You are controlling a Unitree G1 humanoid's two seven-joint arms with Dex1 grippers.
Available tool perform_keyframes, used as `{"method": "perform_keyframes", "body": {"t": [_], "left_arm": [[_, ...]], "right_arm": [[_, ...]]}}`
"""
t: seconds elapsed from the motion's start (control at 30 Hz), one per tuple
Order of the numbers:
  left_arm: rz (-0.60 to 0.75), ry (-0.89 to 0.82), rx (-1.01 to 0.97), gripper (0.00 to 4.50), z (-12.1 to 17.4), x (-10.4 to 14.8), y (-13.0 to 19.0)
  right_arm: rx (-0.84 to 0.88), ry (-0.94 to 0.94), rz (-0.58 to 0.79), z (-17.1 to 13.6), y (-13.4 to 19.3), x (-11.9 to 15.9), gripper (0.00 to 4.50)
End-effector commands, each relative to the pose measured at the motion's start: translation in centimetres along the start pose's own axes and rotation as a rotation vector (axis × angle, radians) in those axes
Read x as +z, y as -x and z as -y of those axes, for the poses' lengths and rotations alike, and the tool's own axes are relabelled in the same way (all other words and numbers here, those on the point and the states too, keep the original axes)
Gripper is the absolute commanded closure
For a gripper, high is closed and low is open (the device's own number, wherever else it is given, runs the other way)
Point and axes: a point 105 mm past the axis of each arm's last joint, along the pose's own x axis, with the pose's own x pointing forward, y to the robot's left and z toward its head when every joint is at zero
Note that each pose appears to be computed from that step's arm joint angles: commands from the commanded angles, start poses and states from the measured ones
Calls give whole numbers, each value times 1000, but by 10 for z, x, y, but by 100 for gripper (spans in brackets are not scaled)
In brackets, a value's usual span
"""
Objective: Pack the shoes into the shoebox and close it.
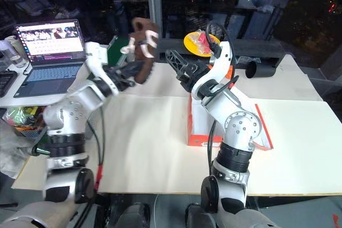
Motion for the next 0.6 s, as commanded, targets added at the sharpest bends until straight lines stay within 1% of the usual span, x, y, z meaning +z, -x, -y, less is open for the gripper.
{"method": "perform_keyframes", "body": {"t": [0.03,0.13,0.37,0.5,0.6], "left_arm": [[-11,8,-126,447,34,-2,-4],[-33,14,-162,447,43,-8,-5],[-65,8,-196,447,44,-13,-10],[-71,-23,-163,450,38,-15,-15],[-70,-58,-137,450,33,-16,-17]], "right_arm": [[74,-1,40,-24,-2,15,0],[81,6,31,-27,-2,16,0],[70,17,47,-29,0,20,0],[9,33,45,-19,3,18,98],[-4,39,43,-17,4,18,204]]}}
